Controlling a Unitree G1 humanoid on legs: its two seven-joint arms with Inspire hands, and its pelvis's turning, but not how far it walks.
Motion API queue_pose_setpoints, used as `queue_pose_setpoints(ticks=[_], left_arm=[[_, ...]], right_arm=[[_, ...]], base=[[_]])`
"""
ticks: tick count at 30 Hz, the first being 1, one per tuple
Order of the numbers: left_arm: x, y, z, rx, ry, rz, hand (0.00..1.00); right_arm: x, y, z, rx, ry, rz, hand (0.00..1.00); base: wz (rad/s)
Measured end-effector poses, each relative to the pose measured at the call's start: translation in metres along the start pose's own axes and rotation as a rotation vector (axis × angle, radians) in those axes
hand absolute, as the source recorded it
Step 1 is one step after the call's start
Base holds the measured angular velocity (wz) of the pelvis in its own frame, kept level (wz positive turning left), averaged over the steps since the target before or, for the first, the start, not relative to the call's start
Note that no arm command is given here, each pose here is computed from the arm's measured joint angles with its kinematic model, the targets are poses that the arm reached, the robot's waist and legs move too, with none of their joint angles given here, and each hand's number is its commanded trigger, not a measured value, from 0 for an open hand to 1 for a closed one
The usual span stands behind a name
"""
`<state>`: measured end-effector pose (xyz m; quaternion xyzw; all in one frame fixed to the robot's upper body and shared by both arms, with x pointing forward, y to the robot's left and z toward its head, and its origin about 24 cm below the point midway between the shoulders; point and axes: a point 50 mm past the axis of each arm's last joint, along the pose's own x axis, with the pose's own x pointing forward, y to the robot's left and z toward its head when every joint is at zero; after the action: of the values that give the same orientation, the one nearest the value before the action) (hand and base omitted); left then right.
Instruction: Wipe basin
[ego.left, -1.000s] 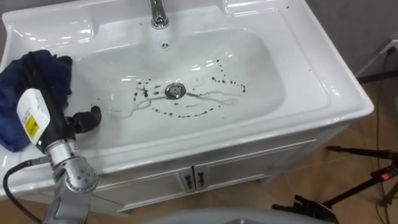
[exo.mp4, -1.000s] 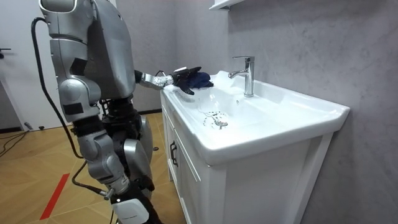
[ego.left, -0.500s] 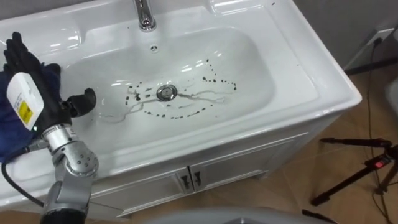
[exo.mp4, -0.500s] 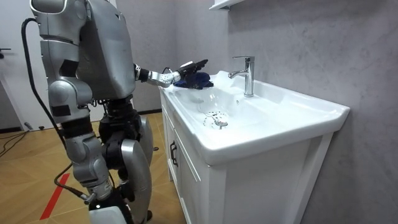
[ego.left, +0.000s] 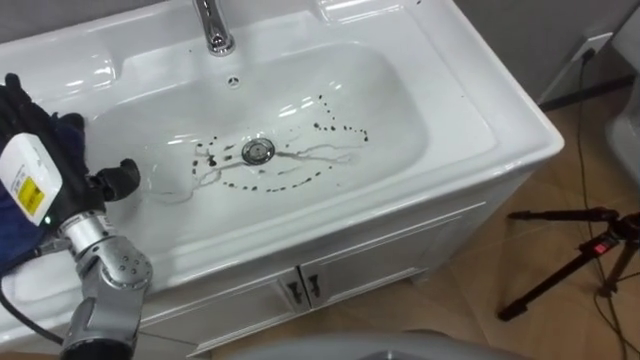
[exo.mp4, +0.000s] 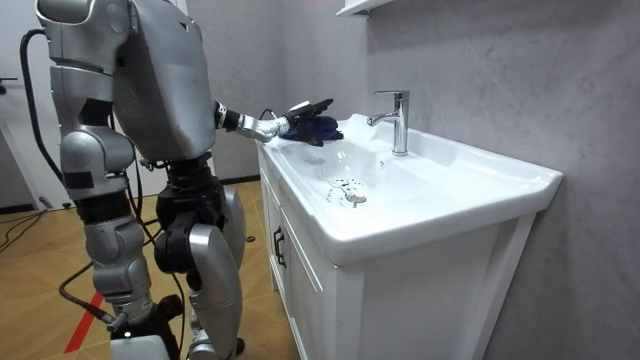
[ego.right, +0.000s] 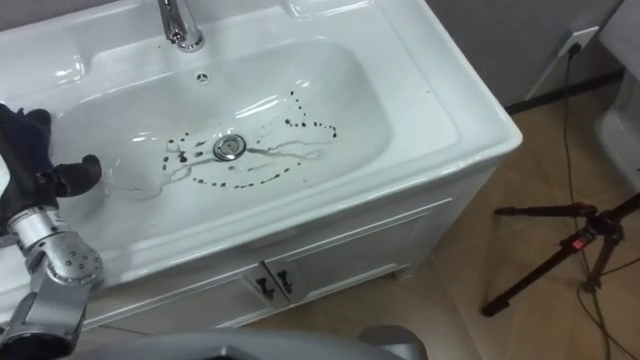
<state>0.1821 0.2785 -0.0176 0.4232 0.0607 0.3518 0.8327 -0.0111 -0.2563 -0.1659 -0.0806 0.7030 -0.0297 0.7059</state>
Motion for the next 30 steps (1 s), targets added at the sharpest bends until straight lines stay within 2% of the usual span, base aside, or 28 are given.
queue_pose_setpoints(ticks=[14, 30], left_arm=[[0.002, 0.009, -0.024, 0.068, 0.117, 0.047, 0.00], [0.002, 0.012, -0.035, 0.133, 0.200, 0.053, 0.00]], right_arm=[[0.000, 0.002, -0.001, -0.003, 0.027, 0.005, 0.00], [0.000, 0.002, -0.004, -0.003, 0.066, 0.001, 0.00]], base=[[-0.02], [0.00]])
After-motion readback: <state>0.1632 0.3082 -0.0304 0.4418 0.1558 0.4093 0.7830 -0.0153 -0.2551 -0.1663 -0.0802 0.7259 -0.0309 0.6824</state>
